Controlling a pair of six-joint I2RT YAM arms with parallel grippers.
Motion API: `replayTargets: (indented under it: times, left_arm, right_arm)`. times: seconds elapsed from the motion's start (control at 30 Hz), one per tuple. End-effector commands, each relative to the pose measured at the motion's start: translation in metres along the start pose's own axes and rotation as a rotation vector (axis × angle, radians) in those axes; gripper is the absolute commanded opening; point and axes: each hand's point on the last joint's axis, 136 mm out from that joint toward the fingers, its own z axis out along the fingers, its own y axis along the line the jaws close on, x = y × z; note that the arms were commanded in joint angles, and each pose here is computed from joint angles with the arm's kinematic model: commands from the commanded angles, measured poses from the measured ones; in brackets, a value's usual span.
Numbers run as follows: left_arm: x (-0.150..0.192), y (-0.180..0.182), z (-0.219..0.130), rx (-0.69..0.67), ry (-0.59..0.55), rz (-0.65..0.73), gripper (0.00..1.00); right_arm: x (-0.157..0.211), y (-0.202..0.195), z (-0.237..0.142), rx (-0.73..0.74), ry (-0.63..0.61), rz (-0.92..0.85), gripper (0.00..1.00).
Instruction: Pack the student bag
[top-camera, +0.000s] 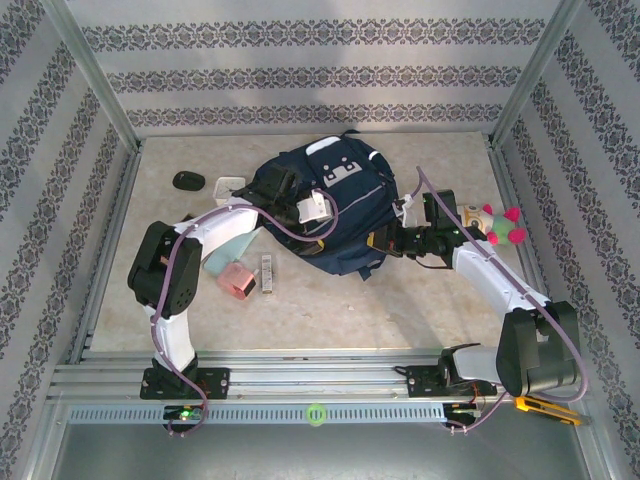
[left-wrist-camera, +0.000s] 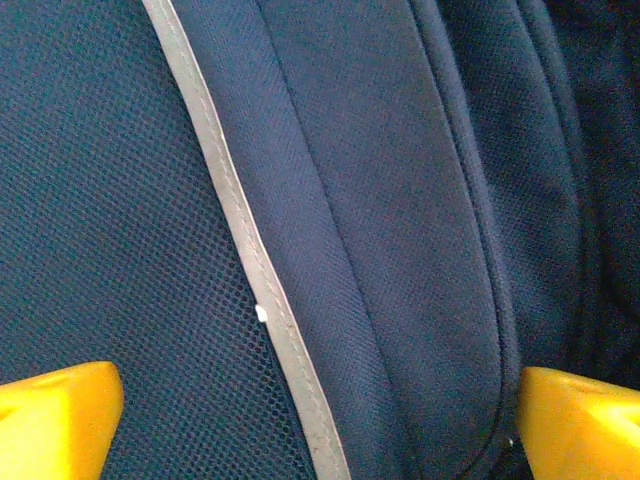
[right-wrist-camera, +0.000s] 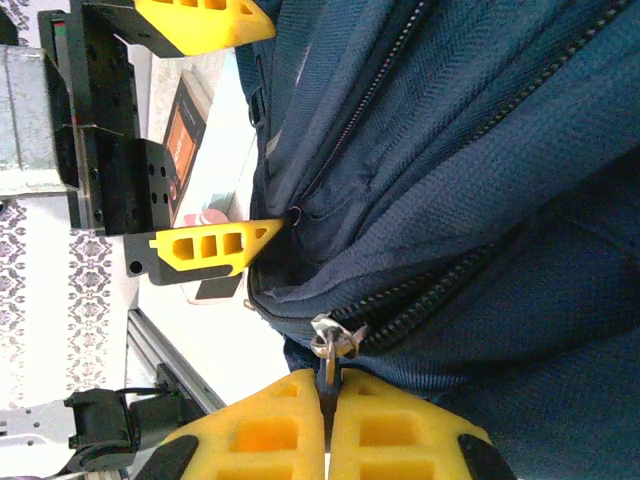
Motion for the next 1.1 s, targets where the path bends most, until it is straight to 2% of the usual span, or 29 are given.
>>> replayTargets:
  times: [0.0, 0.1, 0.13, 0.17, 0.23, 0.3, 0.4, 0.47, 0.6, 0.7, 0.9, 1.07]
  left_arm:
    - [0.001, 0.009, 0.005, -0.056, 0.01, 0.034, 1.0]
    - [0.003, 0.03, 0.009, -0.203, -0.007, 0.04, 0.99]
    - [0.002, 0.036, 0.009, -0.242, -0.017, 0.039, 0.93]
    - [0.001, 0.04, 0.009, -0.269, -0.022, 0.031, 0.79]
    - [-0.005, 0.049, 0.002, -0.323, -0.042, 0.003, 0.39]
    - [-0.019, 0.051, -0.011, -0.35, -0.084, -0.036, 0.18]
    - [-0.048, 0.052, -0.033, -0.404, -0.131, -0.128, 0.01]
    - [-0.068, 0.052, -0.046, -0.441, -0.151, -0.206, 0.0]
    - [-0.098, 0.057, -0.07, -0.466, -0.274, -0.395, 0.0]
    - [-0.111, 0.055, -0.076, -0.484, -0.323, -0.473, 0.0]
    - [-0.129, 0.054, -0.062, -0.532, -0.348, -0.576, 0.0]
    - [-0.141, 0.056, -0.05, -0.54, -0.345, -0.596, 0.0]
  right_arm:
    - [-0.016, 0.021, -0.005, -0.053, -0.028, -0.075, 0.0]
    - [-0.015, 0.023, -0.006, -0.059, -0.025, -0.082, 0.0]
    - [-0.015, 0.022, -0.006, -0.059, -0.025, -0.081, 0.0]
    - [-0.014, 0.023, -0.007, -0.058, -0.025, -0.084, 0.0]
    - [-0.014, 0.021, -0.008, -0.048, -0.026, -0.081, 0.0]
    - [-0.014, 0.017, -0.008, -0.024, -0.03, -0.08, 0.0]
    - [-0.014, 0.008, -0.008, 0.016, -0.029, -0.072, 0.0]
    - [-0.015, 0.003, -0.008, 0.035, -0.032, -0.066, 0.0]
    - [-0.019, 0.004, -0.009, 0.036, -0.04, -0.064, 0.0]
    - [-0.019, 0.016, -0.008, 0.014, -0.043, -0.063, 0.0]
    - [-0.001, 0.06, 0.013, -0.07, -0.011, -0.079, 0.0]
    - [0.019, 0.08, 0.034, -0.096, 0.033, -0.07, 0.0]
